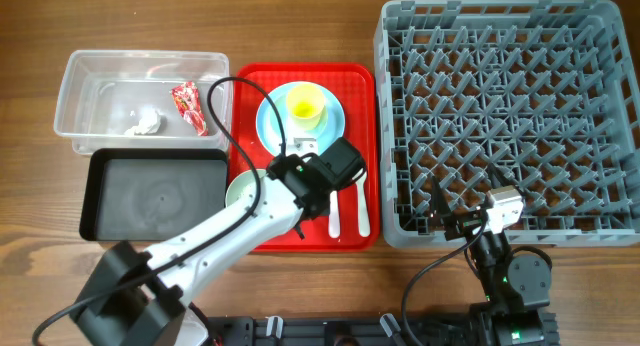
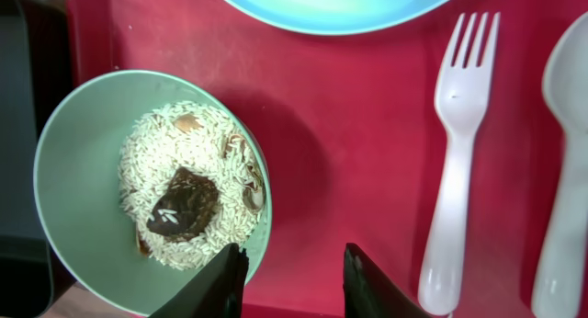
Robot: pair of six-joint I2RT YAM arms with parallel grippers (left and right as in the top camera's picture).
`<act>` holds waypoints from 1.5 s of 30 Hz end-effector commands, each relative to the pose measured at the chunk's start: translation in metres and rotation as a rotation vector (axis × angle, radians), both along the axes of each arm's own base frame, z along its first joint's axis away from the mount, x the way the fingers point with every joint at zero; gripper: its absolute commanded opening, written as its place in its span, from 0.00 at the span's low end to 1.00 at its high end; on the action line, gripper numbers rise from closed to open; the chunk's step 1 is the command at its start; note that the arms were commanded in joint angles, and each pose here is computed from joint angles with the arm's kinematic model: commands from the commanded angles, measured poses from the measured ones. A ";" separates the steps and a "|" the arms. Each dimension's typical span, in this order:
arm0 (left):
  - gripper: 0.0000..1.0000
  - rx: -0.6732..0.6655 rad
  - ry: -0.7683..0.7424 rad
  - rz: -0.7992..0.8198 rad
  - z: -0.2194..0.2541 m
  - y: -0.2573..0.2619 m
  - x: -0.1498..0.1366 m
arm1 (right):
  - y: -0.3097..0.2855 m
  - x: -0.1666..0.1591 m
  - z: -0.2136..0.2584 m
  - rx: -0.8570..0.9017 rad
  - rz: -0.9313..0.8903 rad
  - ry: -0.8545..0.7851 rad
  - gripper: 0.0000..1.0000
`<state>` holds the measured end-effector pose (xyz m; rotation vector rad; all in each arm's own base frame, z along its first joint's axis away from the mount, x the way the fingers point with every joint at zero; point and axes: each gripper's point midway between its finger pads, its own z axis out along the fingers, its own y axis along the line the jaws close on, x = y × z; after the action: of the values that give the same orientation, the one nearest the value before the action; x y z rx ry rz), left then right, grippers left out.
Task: Sort waste into correct bins and load items into the dishwasher rack
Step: 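Move the left gripper to the mint rice bowl and grasp its rim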
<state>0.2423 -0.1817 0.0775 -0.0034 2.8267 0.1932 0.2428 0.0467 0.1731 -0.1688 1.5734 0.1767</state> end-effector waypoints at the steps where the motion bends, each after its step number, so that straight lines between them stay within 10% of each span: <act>1: 0.33 0.050 0.013 0.011 -0.015 0.005 0.005 | 0.001 0.000 0.002 -0.003 0.007 -0.011 1.00; 29: 0.31 0.121 -0.007 0.018 -0.051 0.024 0.001 | 0.001 0.000 0.002 -0.003 0.007 -0.011 1.00; 45: 0.06 0.131 -0.002 0.019 -0.051 0.026 0.000 | 0.001 0.000 0.002 -0.003 0.007 -0.011 1.00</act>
<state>0.2399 -0.1623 0.0291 0.0154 2.8163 0.3469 0.2428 0.0467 0.1731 -0.1688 1.5734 0.1767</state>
